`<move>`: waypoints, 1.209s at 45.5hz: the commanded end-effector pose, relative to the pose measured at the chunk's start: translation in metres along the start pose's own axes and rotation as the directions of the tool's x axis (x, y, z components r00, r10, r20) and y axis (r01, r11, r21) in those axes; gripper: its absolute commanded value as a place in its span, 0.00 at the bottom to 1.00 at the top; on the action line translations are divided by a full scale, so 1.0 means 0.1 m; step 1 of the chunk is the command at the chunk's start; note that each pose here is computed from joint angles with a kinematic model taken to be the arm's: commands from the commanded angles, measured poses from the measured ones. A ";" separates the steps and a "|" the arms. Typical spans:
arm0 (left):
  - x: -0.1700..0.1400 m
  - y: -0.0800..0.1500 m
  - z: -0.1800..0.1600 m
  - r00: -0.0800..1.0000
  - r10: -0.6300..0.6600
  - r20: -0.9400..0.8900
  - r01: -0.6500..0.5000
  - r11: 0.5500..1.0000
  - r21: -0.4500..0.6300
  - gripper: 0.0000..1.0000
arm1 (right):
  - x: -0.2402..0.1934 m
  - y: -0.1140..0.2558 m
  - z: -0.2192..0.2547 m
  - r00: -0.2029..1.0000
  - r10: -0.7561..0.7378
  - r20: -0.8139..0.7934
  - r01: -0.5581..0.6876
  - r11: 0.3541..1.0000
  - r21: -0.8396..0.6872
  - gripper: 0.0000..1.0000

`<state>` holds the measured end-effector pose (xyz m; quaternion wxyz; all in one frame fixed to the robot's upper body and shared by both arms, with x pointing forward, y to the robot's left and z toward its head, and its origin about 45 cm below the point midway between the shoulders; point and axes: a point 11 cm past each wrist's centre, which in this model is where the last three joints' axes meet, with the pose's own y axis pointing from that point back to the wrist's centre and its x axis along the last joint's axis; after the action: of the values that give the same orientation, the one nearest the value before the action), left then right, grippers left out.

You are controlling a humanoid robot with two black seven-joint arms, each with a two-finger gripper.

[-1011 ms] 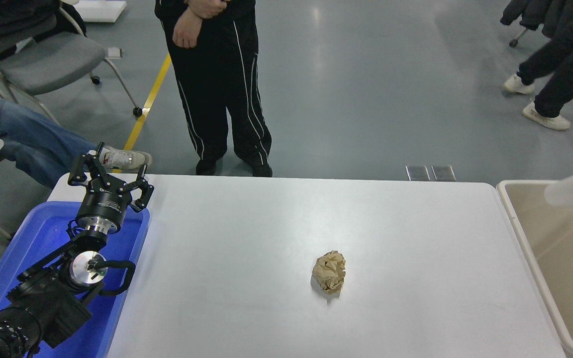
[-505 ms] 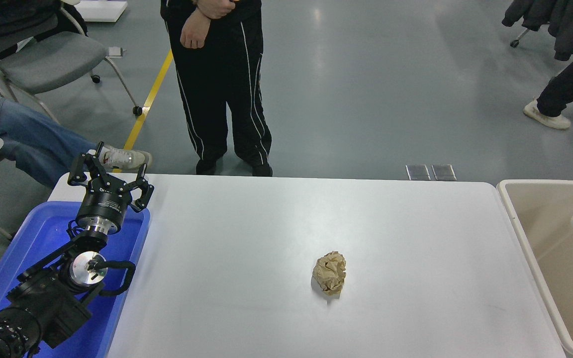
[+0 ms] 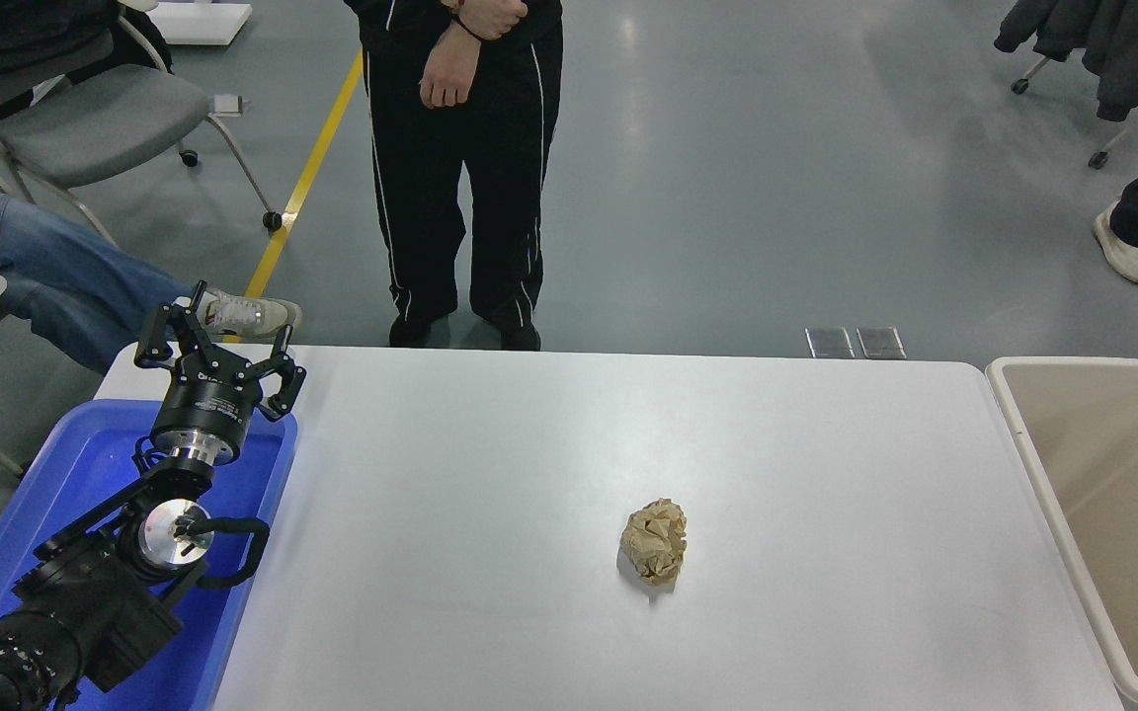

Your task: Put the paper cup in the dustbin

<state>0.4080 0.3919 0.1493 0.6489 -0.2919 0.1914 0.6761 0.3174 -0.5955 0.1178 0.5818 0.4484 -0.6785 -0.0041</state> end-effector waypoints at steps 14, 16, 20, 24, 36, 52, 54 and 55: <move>0.00 0.00 0.00 1.000 0.000 0.000 0.000 1.000 0.000 1.00 | -0.04 0.00 0.05 1.000 0.010 -0.008 -0.010 1.000 -0.012 0.56; 0.00 0.00 0.00 1.000 0.000 0.000 0.000 1.000 0.001 1.00 | -0.04 0.00 0.05 1.000 0.010 -0.008 -0.010 1.000 -0.012 0.68; 0.00 0.00 0.00 1.000 0.000 0.000 0.000 1.000 0.001 1.00 | -0.05 0.00 0.04 1.000 0.006 -0.008 -0.006 1.000 -0.009 0.84; 0.00 0.00 0.00 1.000 0.000 0.000 0.000 1.000 0.001 1.00 | -0.04 0.00 0.05 1.000 0.009 -0.005 -0.009 1.000 -0.010 0.97; 0.00 0.00 0.00 1.000 0.000 0.000 0.000 1.000 0.001 1.00 | 0.13 0.00 -0.16 0.996 0.039 0.082 -0.041 0.999 0.023 0.99; 0.00 0.00 0.00 1.000 0.000 0.000 0.000 1.000 0.001 1.00 | 0.24 0.00 -0.25 0.994 0.057 0.096 -0.061 0.998 0.035 0.99; 0.00 0.00 0.00 1.000 0.000 0.000 0.000 1.000 0.001 1.00 | 0.23 0.00 -0.25 0.994 0.053 0.092 -0.056 0.998 0.036 0.99; 0.00 0.00 0.00 1.000 0.000 0.000 0.000 1.000 0.001 1.00 | 0.25 0.00 -0.24 0.994 0.054 0.096 -0.057 0.998 0.034 0.99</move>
<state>0.4081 0.3920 0.1494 0.6489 -0.2919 0.1915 0.6761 0.3359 -0.5966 0.1395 0.5462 0.4376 -0.7142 0.0045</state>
